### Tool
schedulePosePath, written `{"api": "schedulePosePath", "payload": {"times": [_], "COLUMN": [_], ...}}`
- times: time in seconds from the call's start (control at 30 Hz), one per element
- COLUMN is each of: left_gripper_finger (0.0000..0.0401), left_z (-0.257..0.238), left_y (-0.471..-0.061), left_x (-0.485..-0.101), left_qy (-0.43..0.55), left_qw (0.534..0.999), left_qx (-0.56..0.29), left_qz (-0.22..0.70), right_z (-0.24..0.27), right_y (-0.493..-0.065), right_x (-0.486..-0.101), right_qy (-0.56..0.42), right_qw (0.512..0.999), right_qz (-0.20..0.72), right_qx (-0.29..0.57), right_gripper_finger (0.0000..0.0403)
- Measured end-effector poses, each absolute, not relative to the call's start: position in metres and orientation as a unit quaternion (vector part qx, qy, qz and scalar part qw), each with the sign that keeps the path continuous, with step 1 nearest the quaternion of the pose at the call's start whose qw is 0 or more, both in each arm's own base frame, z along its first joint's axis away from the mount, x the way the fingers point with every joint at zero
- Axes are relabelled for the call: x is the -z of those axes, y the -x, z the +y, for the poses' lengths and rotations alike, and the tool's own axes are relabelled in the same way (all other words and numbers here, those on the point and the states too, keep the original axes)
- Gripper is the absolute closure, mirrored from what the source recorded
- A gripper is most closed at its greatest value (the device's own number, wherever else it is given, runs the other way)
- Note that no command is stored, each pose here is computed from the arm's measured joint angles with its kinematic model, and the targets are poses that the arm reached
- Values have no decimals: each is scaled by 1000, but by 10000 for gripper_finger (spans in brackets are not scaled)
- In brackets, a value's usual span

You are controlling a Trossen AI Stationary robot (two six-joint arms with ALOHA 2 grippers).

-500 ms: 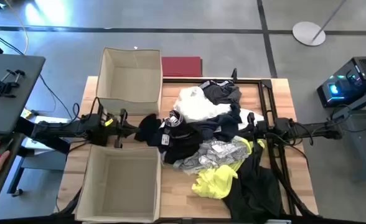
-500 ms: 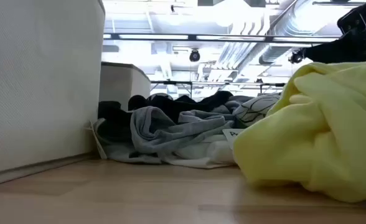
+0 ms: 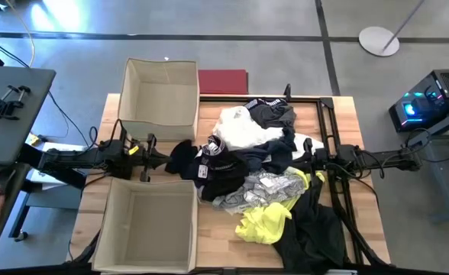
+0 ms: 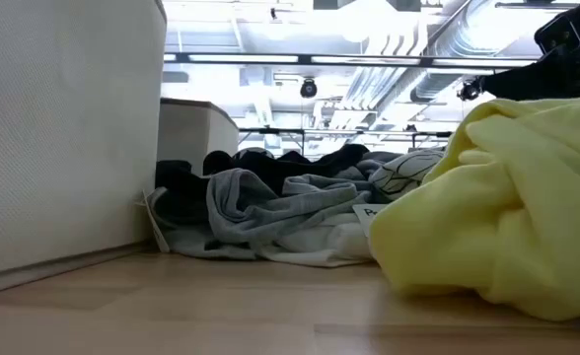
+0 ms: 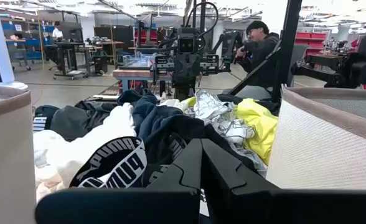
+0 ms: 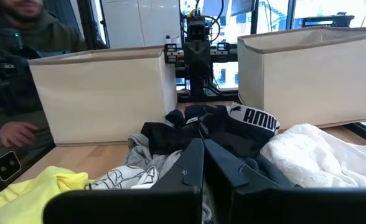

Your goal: Sort clothes

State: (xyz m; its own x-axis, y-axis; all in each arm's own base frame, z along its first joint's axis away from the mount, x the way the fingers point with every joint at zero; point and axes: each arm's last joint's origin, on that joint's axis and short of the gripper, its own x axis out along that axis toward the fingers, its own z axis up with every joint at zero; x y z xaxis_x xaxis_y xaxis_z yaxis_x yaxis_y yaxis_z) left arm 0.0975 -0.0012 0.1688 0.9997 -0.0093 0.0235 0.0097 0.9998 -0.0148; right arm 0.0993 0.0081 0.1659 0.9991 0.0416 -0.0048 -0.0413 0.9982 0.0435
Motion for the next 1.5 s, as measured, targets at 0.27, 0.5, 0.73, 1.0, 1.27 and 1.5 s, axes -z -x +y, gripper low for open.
{"api": "schedulePosePath", "payload": {"times": [0.27, 0.5, 0.73, 1.0, 1.27, 1.5], "left_gripper_finger": [401, 401, 401, 401, 401, 401], "left_z": [-1, -1, -1, -1, -1, -9], "left_y": [-97, -97, -97, -97, -97, -96], "left_x": [-169, -169, -169, -169, -169, -179], "left_qy": [7, 7, 7, 8, 44, 82], "left_qw": [1000, 1000, 1000, 1000, 999, 990], "left_qx": [5, 5, 5, 5, 5, 117], "left_qz": [-12, -12, -12, -12, -13, -9], "right_z": [8, 8, 8, 8, 8, 8], "right_y": [-99, -99, -99, -99, -99, -99], "right_x": [-166, -166, -166, -166, -166, -166], "right_qy": [-22, -22, -22, -22, -22, -22], "right_qw": [1000, 1000, 1000, 1000, 1000, 1000], "right_qz": [3, 3, 3, 3, 3, 4], "right_qx": [-21, -21, -21, -21, -21, -21], "right_gripper_finger": [402, 402, 402, 402, 402, 402]}}
